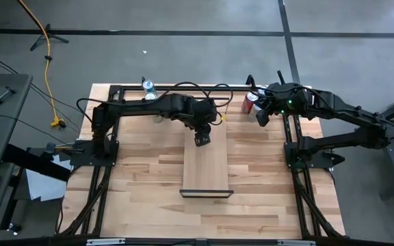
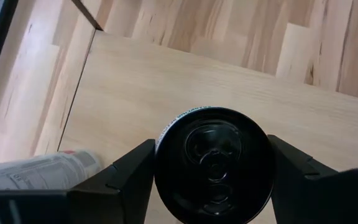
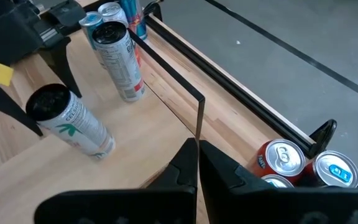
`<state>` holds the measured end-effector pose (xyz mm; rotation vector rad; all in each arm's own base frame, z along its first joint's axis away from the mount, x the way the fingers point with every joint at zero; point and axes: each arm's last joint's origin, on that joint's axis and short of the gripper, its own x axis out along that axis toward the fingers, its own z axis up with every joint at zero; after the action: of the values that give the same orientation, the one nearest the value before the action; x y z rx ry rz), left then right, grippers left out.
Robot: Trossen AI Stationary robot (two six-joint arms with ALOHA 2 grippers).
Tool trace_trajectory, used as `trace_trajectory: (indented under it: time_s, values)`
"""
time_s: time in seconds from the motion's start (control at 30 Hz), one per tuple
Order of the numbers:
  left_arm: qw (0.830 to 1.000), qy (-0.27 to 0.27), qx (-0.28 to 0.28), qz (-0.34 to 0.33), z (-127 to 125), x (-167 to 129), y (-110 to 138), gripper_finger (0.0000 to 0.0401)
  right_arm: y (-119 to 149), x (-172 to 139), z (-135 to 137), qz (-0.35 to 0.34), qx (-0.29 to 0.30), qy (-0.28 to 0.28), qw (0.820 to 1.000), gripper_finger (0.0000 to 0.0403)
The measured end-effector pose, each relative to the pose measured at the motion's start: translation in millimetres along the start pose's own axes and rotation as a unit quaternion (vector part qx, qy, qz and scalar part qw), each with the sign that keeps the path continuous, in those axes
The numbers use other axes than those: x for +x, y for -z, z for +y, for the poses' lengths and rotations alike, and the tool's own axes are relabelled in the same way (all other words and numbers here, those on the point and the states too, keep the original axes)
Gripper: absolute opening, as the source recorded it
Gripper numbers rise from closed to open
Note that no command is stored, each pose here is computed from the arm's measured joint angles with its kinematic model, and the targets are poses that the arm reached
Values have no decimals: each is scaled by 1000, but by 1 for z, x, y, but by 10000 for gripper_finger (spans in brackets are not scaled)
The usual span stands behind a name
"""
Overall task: Place canned beverage on shelf
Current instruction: Put the left white-pink soda can on the shelf aligned with the other white-pink soda can
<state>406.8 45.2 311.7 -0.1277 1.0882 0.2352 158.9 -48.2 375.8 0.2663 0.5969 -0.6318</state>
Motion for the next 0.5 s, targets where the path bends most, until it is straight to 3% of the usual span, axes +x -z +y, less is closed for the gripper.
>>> trace_trajectory:
  time_s: [0.5]
  values:
    - [999, 23, 9, -23, 3, -14, -9, 295, 0, 0, 0, 0, 2, 0, 1000, 0]
